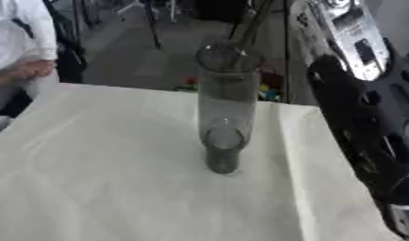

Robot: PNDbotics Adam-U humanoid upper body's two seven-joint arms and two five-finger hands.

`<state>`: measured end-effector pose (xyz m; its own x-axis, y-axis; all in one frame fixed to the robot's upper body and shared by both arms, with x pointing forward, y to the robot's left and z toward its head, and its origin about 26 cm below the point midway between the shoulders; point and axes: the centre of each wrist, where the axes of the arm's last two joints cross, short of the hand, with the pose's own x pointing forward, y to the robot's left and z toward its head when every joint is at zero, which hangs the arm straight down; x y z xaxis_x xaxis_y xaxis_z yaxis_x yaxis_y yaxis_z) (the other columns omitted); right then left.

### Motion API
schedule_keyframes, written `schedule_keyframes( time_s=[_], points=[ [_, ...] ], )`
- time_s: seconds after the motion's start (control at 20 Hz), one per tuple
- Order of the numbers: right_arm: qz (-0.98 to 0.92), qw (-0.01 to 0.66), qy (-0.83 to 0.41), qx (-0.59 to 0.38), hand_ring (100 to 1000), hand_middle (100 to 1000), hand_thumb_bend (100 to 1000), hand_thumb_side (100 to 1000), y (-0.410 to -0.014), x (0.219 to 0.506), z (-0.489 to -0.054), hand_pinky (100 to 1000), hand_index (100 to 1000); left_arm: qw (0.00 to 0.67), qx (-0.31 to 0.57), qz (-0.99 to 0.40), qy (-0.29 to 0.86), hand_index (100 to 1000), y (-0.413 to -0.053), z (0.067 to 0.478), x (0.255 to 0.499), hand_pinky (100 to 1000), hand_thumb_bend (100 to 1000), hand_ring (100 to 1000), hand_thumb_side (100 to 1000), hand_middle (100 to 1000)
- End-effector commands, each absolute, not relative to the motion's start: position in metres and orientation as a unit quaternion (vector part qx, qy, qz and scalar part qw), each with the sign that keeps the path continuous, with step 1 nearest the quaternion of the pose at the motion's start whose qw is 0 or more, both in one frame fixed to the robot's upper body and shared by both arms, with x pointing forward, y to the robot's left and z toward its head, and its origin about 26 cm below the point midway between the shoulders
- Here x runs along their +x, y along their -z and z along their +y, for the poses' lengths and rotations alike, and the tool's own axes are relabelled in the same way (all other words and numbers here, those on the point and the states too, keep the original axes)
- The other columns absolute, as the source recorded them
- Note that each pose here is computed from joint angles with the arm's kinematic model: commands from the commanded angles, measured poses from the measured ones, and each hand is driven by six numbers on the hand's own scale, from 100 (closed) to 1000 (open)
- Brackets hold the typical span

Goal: Arrange flowers into the vase.

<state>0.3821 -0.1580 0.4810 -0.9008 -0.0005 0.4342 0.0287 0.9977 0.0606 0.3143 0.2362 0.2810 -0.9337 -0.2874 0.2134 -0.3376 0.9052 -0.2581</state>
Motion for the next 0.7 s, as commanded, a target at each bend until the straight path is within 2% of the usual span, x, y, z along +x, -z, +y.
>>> schedule_keyframes(
  time_s=[0.05,0.7],
  points=[
    [-0.977,0.213,0.025,-0.003,100,100,279,391,-0.487,0.377,-0.156,100,100,0.070,0.156,-0.974,-0.147,970,-0.288,0.236,0.311,908,376,1000,1000,885],
    [-0.967,0.253,-0.014,-0.036,100,100,282,413,-0.471,0.390,-0.153,100,100,0.065,0.154,-0.974,-0.151,971,-0.290,0.236,0.311,909,374,1000,1000,885]
  ],
)
